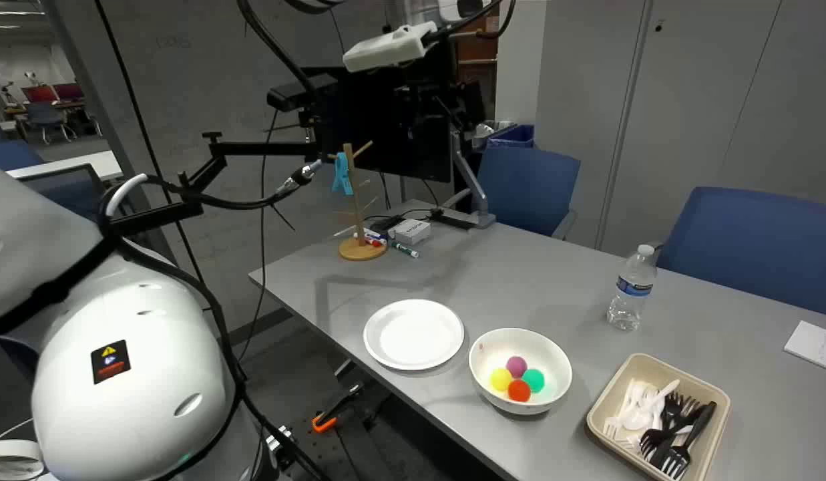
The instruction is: Move the green and purple objects from the bowl to the plate respectively
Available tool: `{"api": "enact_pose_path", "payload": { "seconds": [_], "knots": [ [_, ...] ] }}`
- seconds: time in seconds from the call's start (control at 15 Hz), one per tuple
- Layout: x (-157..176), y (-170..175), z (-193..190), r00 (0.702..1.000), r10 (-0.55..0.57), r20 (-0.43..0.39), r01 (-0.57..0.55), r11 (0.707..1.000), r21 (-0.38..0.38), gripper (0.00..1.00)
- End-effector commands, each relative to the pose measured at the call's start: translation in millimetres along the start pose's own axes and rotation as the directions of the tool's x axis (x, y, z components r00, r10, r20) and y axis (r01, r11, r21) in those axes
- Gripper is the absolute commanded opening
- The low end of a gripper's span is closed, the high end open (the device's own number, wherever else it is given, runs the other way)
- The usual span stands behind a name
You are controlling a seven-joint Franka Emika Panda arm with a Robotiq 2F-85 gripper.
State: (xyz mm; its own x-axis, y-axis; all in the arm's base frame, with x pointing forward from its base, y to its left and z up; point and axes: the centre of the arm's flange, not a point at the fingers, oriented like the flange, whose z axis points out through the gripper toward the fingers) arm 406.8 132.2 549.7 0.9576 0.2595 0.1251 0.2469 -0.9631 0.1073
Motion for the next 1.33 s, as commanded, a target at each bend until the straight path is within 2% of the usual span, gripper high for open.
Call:
{"api": "enact_pose_path", "payload": {
  "seconds": [0.0, 1.27],
  "knots": [
    [0.4, 0.0, 0.8, 1.0, 0.0, 0.002, 0.0, 1.0, 0.0, 1.0],
    [0.3, -0.8, 1.3, 1.0, 0.014, 0.01, -0.014, 1.0, 0.002, 1.0]
  ]
}}
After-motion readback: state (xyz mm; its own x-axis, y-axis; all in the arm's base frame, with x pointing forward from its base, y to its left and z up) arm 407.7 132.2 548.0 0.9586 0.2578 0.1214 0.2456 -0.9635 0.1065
